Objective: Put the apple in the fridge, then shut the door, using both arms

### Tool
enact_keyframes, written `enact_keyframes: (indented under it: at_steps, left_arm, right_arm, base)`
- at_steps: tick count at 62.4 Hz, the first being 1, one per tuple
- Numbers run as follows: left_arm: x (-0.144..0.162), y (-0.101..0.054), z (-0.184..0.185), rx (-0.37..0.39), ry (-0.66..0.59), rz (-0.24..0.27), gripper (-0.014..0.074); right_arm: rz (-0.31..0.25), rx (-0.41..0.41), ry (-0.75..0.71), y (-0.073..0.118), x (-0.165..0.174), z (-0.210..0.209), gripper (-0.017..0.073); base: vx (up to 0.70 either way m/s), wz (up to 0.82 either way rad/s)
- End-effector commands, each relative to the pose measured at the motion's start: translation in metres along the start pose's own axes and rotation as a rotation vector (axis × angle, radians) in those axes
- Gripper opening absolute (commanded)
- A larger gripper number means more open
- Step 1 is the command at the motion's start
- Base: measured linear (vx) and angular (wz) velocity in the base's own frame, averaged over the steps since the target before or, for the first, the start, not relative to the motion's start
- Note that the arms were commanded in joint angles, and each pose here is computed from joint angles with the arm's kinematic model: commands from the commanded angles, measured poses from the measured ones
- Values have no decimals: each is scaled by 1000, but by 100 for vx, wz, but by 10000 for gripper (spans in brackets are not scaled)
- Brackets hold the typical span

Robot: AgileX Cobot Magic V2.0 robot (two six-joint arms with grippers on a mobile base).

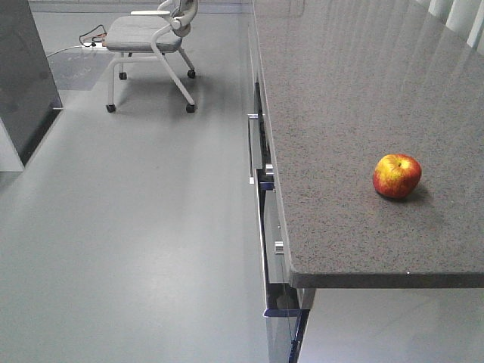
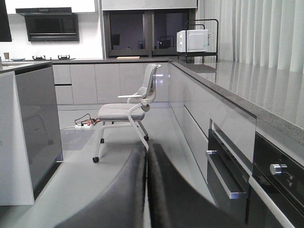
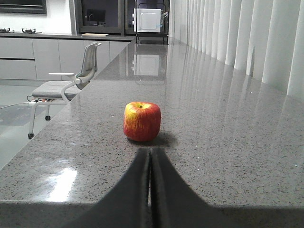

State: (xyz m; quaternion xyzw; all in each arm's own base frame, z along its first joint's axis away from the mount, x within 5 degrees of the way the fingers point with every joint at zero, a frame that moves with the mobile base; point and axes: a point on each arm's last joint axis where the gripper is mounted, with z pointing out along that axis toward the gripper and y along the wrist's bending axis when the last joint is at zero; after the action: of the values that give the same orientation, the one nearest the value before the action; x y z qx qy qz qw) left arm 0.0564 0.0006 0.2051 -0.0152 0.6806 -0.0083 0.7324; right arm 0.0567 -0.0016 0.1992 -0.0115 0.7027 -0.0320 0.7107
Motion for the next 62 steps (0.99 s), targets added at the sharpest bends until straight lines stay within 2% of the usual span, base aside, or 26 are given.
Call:
enact_keyframes:
  at_steps: [1, 25, 30, 35, 39, 47, 53, 62]
  left_arm:
    - [-1, 0, -1, 4, -70, -20, -6]
    - [-1, 0, -1, 4, -70, -20, -6]
    - [-1, 0, -1, 4, -70, -20, -6]
    - [-1, 0, -1, 4, -70, -20, -6]
    - [-1, 0, -1, 4, -70, -20, -6]
    - [-1, 0, -1, 4, -70, -20, -6]
    - [-1, 0, -1, 4, -70, -20, -6]
    - [-1, 0, -1, 4, -70, -20, -6]
  right_arm:
    - [-6, 12, -75, -1, -3, -1, -3]
    - [-6, 12, -75, -1, -3, -1, -3]
    - [-42, 13, -84, -1, -4, -1, -3]
    - [-30, 15, -119, -1, -10, -2, -3]
    - [-20, 17, -148, -2, -21, -4, -3]
    - [37, 16, -202, -3, -49, -8, -3]
    - [27, 13, -172, -4, -70, -8, -3]
    - [-5, 6, -45, -6, -99, 1, -3]
  base:
    - [0, 0]
    - [0, 0]
    - [0, 0]
    - [0, 0]
    - [0, 0]
    - [0, 0]
    - [0, 0]
    - [0, 0]
